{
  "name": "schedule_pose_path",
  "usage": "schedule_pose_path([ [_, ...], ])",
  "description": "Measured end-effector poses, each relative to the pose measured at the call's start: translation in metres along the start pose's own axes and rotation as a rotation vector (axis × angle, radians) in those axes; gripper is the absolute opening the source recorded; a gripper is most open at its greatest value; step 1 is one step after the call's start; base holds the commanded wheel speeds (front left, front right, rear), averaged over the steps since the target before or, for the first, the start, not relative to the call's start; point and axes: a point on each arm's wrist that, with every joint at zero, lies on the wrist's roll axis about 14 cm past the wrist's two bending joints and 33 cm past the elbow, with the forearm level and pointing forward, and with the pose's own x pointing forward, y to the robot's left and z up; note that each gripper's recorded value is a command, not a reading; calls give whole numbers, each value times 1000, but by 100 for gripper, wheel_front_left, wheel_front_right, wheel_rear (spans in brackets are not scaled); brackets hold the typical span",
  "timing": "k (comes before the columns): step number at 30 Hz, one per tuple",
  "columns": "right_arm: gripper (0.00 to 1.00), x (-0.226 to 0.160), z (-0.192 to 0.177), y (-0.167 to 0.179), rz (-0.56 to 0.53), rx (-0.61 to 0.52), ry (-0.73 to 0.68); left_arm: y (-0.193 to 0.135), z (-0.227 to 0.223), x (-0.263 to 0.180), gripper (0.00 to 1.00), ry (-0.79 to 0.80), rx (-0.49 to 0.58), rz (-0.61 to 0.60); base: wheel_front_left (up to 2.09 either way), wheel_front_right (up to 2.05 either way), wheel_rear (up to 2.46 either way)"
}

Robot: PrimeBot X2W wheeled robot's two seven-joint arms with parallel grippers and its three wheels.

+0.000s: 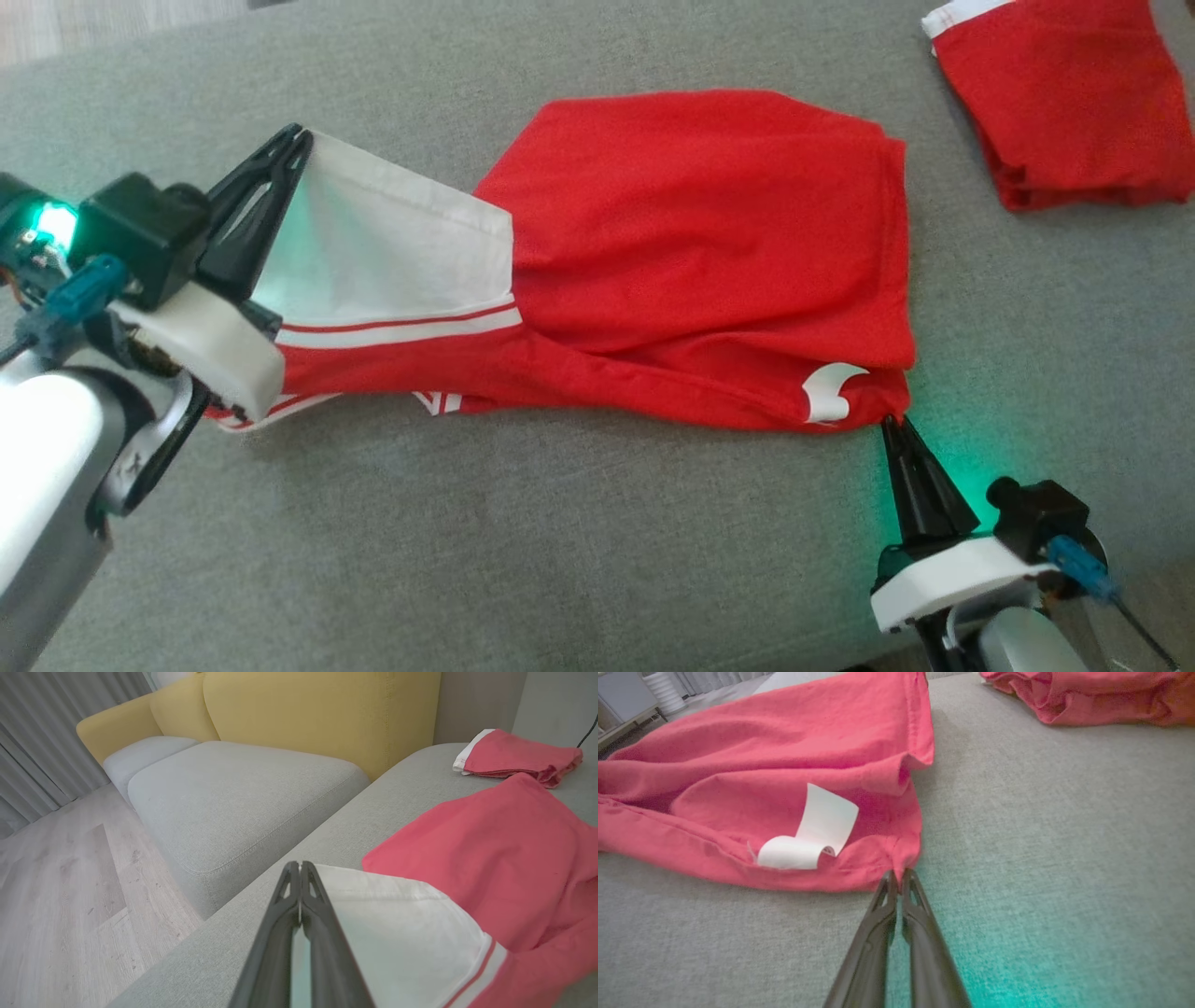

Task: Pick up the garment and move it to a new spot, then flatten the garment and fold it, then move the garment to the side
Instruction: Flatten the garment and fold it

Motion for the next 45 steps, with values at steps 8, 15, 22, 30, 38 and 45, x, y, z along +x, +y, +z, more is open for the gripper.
schedule_pose_path([
  [8, 0, -3, 40, -1, 3, -16, -133, -1, 27, -16, 0, -121, 12, 31, 0, 0, 0],
  [15, 0, -17, 118, -9, 4, -76, -373, 4, 72, -44, 0, -297, 59, 87, 0, 0, 0],
  [22, 0, -35, 227, -27, 2, -249, -667, 14, 143, -79, 0, -522, 171, 125, 0, 0, 0],
  [30, 0, -61, 357, -8, 23, -408, -950, 21, 260, -125, 0, -808, 390, 170, 0, 0, 0],
  [38, 0, -16, 408, 20, 101, -459, -944, 62, 308, -111, 0, -854, 463, 245, 0, 0, 0],
  [45, 0, 78, 400, 47, 191, -452, -793, 125, 266, -44, 0, -703, 477, 322, 0, 0, 0],
])
